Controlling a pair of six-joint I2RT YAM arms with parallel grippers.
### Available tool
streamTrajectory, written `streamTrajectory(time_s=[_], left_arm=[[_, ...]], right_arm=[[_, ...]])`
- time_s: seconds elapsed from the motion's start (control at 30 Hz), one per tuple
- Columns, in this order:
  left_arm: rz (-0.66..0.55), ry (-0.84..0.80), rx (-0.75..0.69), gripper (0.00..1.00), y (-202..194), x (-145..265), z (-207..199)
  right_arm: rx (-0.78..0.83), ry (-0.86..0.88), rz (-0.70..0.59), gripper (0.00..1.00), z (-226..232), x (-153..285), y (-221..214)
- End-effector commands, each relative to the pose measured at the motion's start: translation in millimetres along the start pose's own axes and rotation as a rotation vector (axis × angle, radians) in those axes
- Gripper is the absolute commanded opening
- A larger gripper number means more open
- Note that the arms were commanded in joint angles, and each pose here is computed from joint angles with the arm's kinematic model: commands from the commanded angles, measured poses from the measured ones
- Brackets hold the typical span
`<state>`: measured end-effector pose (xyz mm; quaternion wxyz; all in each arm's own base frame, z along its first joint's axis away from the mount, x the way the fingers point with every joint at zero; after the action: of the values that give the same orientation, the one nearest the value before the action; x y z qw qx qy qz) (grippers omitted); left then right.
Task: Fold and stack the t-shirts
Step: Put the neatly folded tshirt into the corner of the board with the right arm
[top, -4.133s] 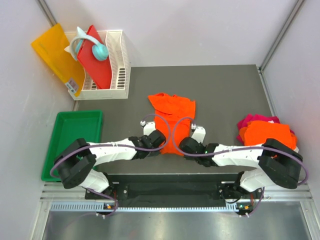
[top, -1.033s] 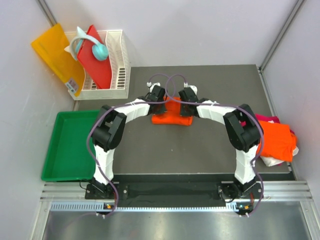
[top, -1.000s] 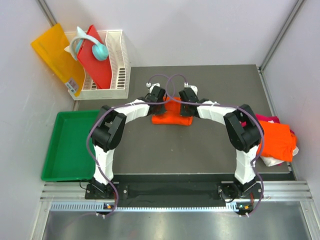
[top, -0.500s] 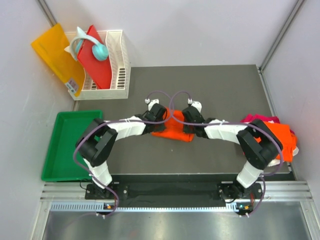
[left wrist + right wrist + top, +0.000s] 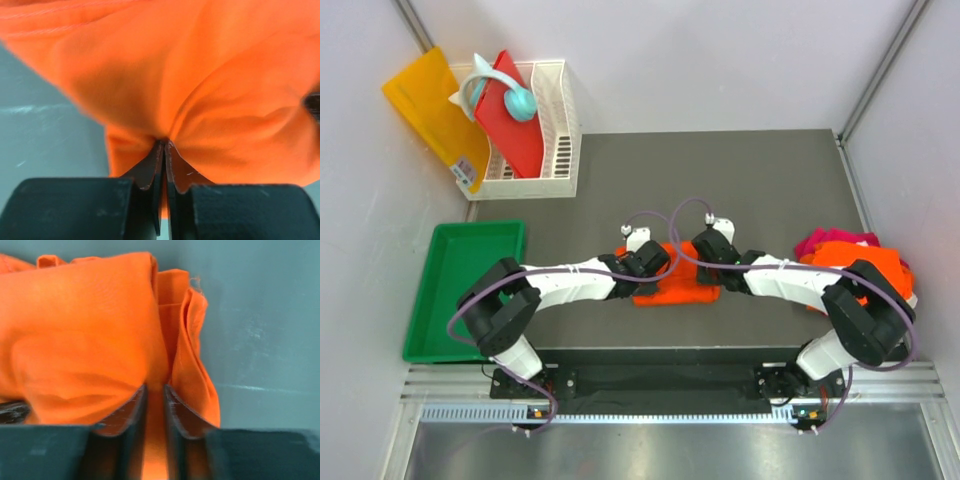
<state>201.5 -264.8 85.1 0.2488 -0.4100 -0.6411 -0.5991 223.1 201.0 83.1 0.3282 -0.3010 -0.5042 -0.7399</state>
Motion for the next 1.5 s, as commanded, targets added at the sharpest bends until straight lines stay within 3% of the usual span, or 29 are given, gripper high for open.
streamTrajectory(time_s=[0.0,0.1,0.23,0.4,0.6,0.7,1.03,1.47], left_arm=[[-0.080,0.083,-0.022,0.13,26.7,31.5,3.7],[-0.177,0.069,-0.042,0.18,59.7,47.7,-8.3],[-0.213,0.052,-0.068,0.20,80.2,48.6,-23.3],[-0.145,0.031,-0.089,0.19,71.0,19.5,-35.9],[-0.043,0.052,-0.082,0.15,48.5,-12.7,-38.2],[-0.006,0.080,-0.087,0.14,36.9,-24.5,-33.6],[0.114,0.110,-0.056,0.11,-0.4,-56.2,-17.5],[0.122,0.113,-0.048,0.10,-4.8,-47.8,-12.1]], right_arm=[[0.060,-0.065,-0.120,0.32,7.6,27.9,37.5],[0.079,-0.050,-0.201,0.46,22.2,52.7,67.3],[0.085,-0.051,-0.229,0.49,22.2,67.9,76.4],[0.072,-0.078,-0.202,0.51,5.1,64.5,60.9],[0.058,-0.082,-0.187,0.69,-9.5,65.1,47.0],[0.057,-0.072,-0.166,0.73,-13.0,62.2,39.6],[0.021,0.012,-0.048,0.77,-17.0,38.9,7.3],[-0.022,0.054,0.067,0.78,-14.8,-4.7,-24.2]])
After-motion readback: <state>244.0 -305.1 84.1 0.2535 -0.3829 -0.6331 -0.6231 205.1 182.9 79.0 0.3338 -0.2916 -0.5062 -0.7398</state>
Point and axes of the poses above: each gripper's point midway between its finger pads, its own x axis back along the fingers, its own z axis along the line the jaws close on, y = z × x, the point moved 7 cm from there along x, back along the fingers, and after that the axes turned 10 degrees about -x, right-handed, at the moved point
